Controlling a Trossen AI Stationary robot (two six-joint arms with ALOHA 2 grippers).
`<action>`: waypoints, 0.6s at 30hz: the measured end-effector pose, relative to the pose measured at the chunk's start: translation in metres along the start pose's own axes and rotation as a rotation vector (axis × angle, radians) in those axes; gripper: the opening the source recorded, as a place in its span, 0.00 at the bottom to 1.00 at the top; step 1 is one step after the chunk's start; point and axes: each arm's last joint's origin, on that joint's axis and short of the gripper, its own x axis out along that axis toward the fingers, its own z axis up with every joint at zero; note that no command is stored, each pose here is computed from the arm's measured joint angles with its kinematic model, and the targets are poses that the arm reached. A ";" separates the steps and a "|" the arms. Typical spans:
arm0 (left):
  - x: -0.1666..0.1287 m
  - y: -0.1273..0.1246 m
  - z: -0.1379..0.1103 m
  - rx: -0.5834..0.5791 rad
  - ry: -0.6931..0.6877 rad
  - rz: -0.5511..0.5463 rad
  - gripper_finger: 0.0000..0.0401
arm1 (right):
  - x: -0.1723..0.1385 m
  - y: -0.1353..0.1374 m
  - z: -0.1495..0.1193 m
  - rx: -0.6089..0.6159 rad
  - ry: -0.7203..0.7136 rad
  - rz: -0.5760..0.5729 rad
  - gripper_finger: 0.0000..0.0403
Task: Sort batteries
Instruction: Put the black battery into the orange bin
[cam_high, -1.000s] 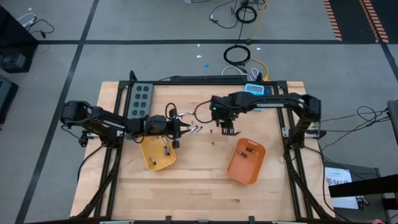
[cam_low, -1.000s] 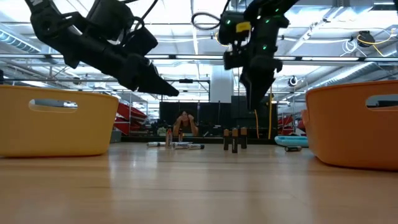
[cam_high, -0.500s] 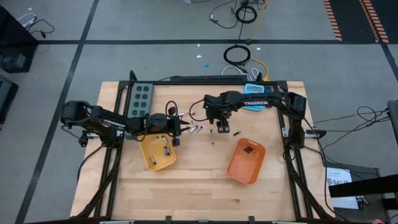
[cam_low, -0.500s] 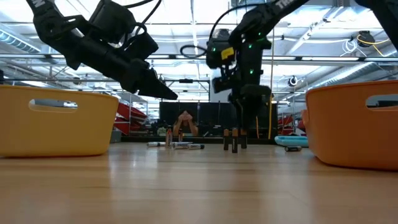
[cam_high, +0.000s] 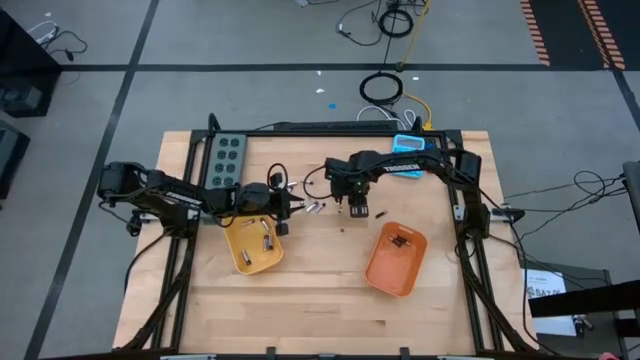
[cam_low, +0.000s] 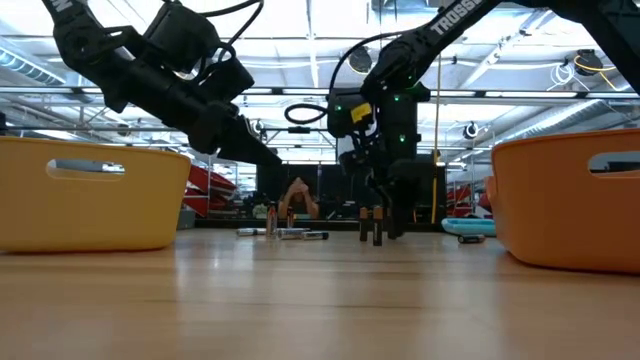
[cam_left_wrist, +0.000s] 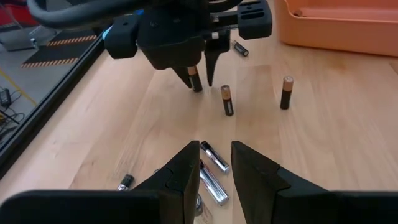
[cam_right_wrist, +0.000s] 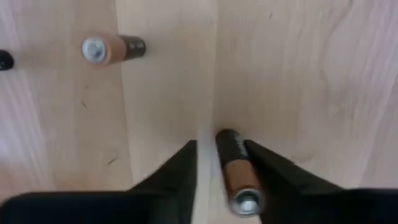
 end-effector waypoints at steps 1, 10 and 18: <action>0.000 0.000 0.000 0.000 0.001 0.000 0.25 | 0.000 -0.001 0.000 0.002 -0.001 -0.001 0.24; 0.000 0.000 0.000 -0.003 -0.001 0.000 0.25 | -0.014 0.001 -0.005 0.009 0.054 -0.033 0.07; 0.000 0.000 -0.001 -0.005 0.015 -0.003 0.25 | -0.110 0.041 -0.029 0.096 -0.001 0.104 0.07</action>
